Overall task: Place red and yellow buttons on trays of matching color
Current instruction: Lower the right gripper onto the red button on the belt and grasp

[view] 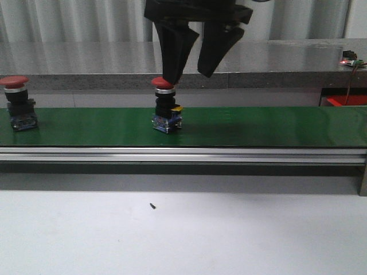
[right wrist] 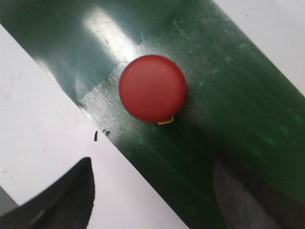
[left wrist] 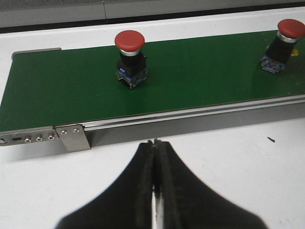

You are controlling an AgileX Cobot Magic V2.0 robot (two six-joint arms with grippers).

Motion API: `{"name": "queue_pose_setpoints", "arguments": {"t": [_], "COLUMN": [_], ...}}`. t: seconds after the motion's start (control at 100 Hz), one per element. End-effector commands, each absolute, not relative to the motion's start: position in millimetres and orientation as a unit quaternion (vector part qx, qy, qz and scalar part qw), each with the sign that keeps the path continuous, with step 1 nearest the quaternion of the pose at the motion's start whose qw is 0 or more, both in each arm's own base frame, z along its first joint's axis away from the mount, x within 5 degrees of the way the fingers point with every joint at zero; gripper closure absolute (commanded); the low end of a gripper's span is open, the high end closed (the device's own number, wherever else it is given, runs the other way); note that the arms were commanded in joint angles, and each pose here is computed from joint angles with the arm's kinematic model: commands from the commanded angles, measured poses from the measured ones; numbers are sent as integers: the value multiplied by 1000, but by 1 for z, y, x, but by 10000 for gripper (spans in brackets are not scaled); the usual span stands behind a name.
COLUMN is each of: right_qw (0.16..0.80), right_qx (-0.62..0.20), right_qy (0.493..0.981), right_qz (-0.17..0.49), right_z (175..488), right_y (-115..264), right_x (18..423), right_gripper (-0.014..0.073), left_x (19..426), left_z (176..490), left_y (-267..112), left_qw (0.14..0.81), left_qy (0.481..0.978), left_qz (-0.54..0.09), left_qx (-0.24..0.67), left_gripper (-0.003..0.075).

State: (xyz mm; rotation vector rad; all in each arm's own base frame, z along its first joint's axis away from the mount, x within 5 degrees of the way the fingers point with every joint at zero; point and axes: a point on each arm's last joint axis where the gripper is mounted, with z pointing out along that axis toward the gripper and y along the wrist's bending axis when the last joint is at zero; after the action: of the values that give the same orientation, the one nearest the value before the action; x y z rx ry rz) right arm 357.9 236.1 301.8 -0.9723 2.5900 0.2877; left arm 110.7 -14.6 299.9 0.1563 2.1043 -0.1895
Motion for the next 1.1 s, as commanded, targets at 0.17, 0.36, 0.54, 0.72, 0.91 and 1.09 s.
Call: {"name": "queue_pose_setpoints", "arguments": {"t": [0.17, 0.36, 0.54, 0.72, 0.91, 1.09], "right_qw": [242, 246, 241, 238, 242, 266], "right_qx": [-345, -339, -338, -330, -314, -287], "right_qy": [899, 901, 902, 906, 911, 913], "right_qz": [117, 116, 114, 114, 115, 115], "right_z": [321, 306, 294, 294, 297, 321], "right_y": [240, 243, 246, 245, 237, 214], "right_x": [363, 374, 380, 380, 384, 385], "right_gripper": [71, 71, 125, 421, 487, 487], "left_x": [113, 113, 113, 113, 113, 113], "left_z": [313, 313, 313, 313, 313, 313], "left_y": [-15, -15, -15, -15, -15, -15], "left_qw": [526, 526, 526, 526, 526, 526], "left_qy": [845, 845, 845, 845, 845, 845], "left_qz": [-83, -83, -83, -83, -83, -83], "left_qx": [54, 54, 54, 54, 54, 54], "left_gripper": [740, 740, 740, 740, 740, 740]}}
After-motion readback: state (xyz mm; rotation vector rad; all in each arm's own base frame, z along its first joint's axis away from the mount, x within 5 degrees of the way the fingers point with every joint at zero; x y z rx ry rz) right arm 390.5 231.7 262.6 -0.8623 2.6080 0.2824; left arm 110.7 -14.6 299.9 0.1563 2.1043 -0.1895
